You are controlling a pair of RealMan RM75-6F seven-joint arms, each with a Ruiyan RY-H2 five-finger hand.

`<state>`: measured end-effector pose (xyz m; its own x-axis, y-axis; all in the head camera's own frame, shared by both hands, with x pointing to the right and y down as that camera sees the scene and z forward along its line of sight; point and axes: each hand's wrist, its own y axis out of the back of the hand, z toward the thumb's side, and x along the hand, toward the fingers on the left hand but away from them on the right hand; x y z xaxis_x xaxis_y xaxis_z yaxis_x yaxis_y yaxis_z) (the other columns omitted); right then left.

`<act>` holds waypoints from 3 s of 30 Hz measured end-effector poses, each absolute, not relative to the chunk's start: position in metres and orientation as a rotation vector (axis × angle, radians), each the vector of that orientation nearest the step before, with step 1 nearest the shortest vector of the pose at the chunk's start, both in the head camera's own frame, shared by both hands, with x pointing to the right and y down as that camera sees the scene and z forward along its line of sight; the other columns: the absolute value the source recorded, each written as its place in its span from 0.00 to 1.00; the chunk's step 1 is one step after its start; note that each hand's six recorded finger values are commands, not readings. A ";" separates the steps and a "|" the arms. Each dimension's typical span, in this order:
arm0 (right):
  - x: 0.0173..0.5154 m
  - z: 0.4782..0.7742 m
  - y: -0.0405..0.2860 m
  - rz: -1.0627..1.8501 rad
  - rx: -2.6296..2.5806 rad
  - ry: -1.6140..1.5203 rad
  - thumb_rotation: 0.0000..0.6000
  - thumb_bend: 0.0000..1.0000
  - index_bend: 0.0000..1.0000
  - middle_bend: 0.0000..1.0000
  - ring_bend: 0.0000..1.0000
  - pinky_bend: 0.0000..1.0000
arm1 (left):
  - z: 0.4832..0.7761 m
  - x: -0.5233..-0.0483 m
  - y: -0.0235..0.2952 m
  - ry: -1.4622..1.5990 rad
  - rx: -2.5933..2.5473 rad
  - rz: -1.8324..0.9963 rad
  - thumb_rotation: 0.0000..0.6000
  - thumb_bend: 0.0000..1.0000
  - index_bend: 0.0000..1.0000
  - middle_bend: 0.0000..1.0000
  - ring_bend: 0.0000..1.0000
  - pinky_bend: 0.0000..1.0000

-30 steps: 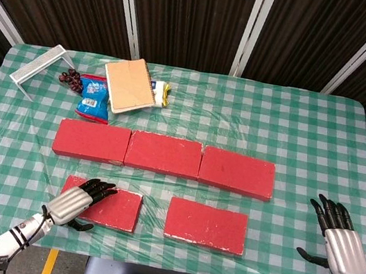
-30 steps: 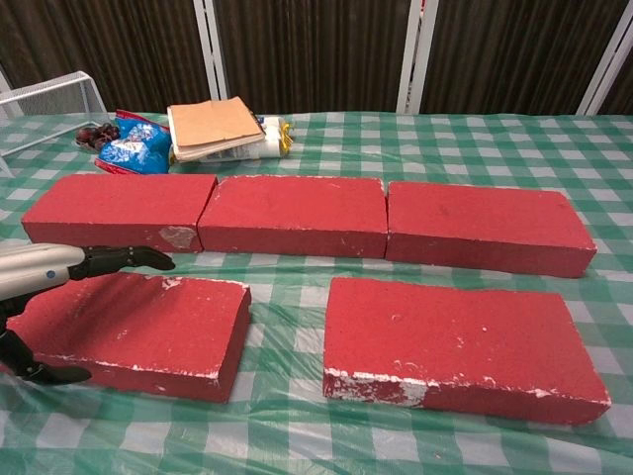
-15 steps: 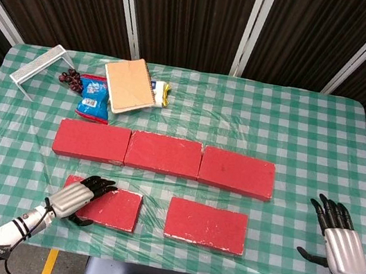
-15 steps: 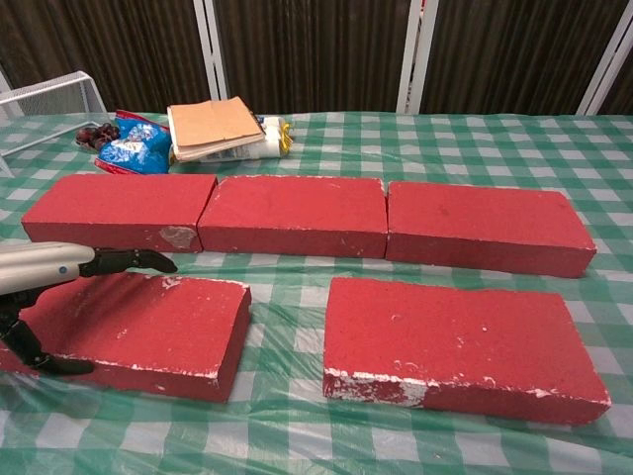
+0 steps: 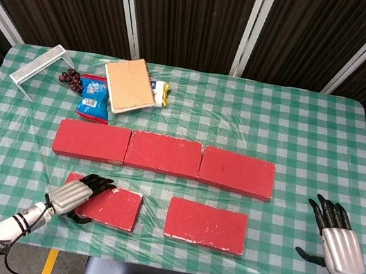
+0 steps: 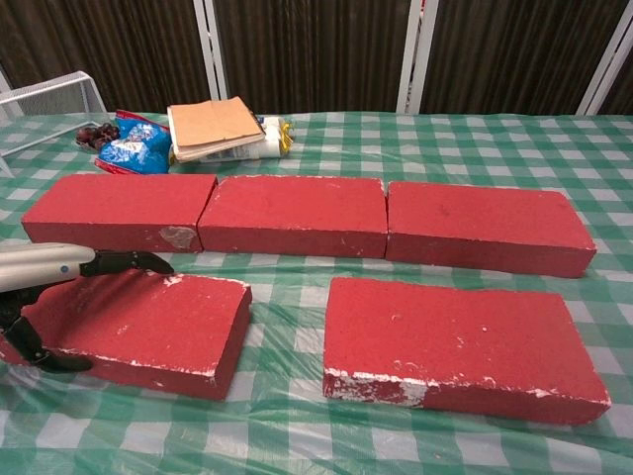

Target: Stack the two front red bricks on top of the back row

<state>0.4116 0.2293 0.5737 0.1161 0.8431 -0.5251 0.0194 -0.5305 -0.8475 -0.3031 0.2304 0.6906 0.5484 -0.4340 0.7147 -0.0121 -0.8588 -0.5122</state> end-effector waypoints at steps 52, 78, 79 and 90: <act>0.410 0.591 0.224 1.556 -1.693 -0.799 1.00 0.09 0.00 0.00 0.00 0.00 | 0.686 -0.250 0.079 0.610 -2.124 -1.189 1.00 0.29 0.11 0.51 0.40 0.70; 0.420 0.590 0.219 1.590 -1.658 -0.837 1.00 0.09 0.00 0.00 0.00 0.00 | 0.709 -0.238 0.061 0.548 -2.143 -1.223 1.00 0.29 0.12 0.49 0.39 0.69; 0.420 0.590 0.219 1.589 -1.659 -0.838 1.00 0.09 0.00 0.00 0.00 0.00 | 0.710 -0.239 0.061 0.543 -2.143 -1.227 1.00 0.29 0.12 0.48 0.39 0.69; 0.420 0.590 0.218 1.583 -1.657 -0.844 1.00 0.09 0.00 0.00 0.00 0.00 | 0.710 -0.245 0.060 0.565 -2.147 -1.247 1.00 0.30 0.12 0.44 0.32 0.58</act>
